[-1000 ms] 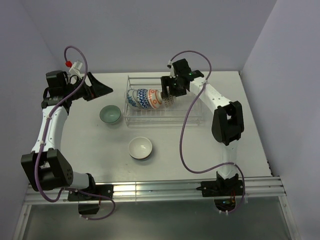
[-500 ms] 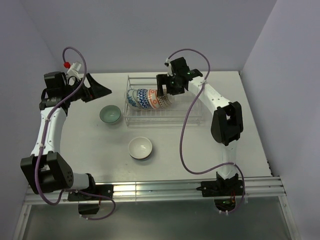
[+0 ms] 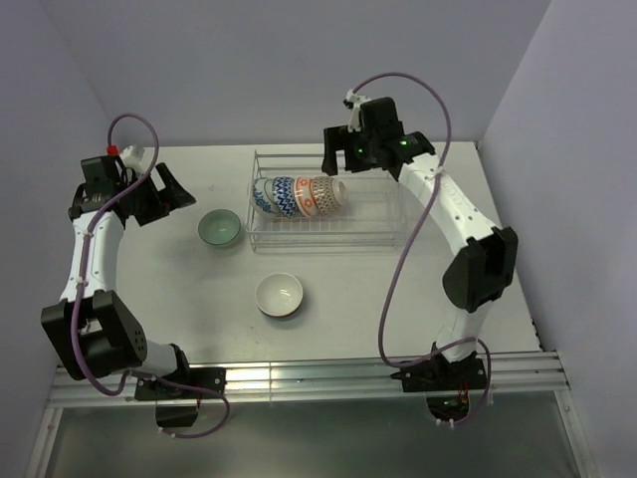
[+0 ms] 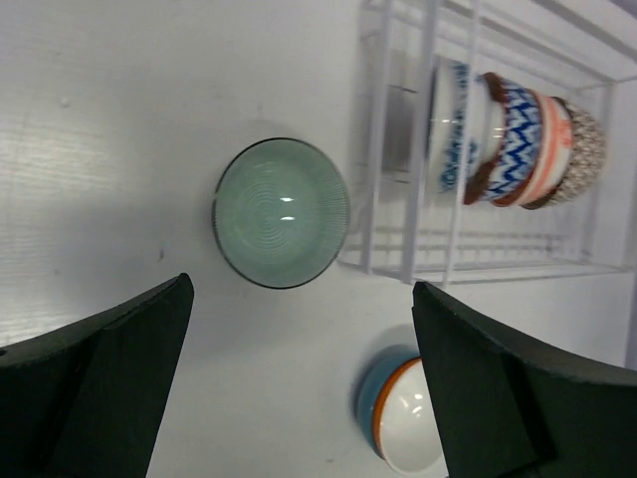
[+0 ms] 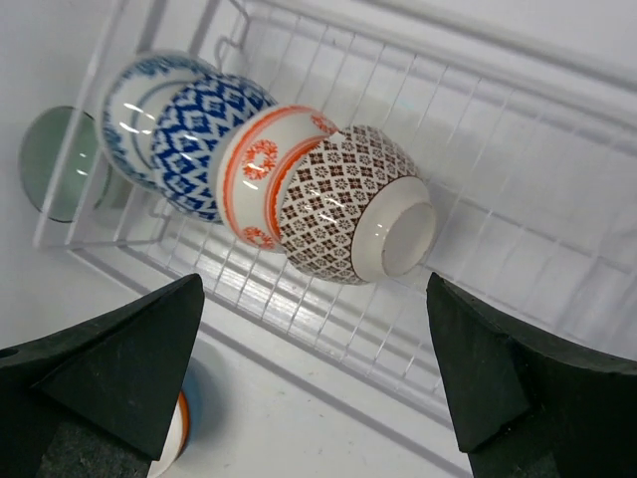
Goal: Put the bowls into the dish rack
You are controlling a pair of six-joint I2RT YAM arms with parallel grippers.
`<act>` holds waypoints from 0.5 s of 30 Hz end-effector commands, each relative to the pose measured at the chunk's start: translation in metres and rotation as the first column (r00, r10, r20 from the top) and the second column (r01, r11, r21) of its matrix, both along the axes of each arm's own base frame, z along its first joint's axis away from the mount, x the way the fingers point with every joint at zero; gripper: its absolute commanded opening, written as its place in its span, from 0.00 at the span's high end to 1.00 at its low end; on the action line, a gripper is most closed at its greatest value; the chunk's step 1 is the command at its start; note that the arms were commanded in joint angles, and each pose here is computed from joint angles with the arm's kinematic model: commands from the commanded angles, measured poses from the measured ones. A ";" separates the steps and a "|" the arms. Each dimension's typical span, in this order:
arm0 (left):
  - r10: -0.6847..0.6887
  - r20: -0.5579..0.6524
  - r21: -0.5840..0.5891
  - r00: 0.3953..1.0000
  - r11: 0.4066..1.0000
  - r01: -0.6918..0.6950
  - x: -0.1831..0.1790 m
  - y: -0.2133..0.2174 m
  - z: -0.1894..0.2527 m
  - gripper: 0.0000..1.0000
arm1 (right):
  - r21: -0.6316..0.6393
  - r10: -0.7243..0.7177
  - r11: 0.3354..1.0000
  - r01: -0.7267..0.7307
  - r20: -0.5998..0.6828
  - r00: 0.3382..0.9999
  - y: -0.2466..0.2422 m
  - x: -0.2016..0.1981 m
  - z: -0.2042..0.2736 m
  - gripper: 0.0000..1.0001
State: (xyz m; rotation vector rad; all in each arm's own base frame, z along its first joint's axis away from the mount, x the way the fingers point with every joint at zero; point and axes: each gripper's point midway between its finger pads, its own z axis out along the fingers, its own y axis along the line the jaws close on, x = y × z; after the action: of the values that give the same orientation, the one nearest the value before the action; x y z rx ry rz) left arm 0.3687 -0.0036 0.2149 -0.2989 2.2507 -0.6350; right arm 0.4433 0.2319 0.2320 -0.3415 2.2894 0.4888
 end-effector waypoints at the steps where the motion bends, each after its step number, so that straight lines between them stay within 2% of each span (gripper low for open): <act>1: 0.075 -0.064 0.115 0.995 0.991 -0.067 -0.001 0.022 -0.028 0.05 | 0.029 -0.042 0.999 0.037 0.179 0.983 -0.026 -0.002 0.067 0.00; 5: 0.058 -0.146 0.087 0.988 0.995 -0.045 0.003 0.021 -0.064 0.14 | 0.073 -0.113 0.992 0.100 0.208 0.972 -0.056 -0.011 0.093 0.00; 11: 0.027 -0.227 0.007 0.974 1.000 -0.026 0.009 0.011 -0.108 0.26 | 0.157 -0.210 0.971 0.179 0.202 0.957 -0.111 -0.014 0.105 0.00; 15: 0.017 -0.238 0.020 0.971 1.000 -0.013 0.019 0.002 -0.122 0.31 | 0.120 -0.233 0.970 0.210 0.235 0.944 -0.135 -0.026 0.106 0.00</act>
State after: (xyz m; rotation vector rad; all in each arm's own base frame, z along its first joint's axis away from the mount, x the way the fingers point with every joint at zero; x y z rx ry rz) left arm 0.3680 0.0048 0.0850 -0.4682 2.5449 -0.6078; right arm 0.4298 0.1004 0.3162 -0.0533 2.0942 0.4122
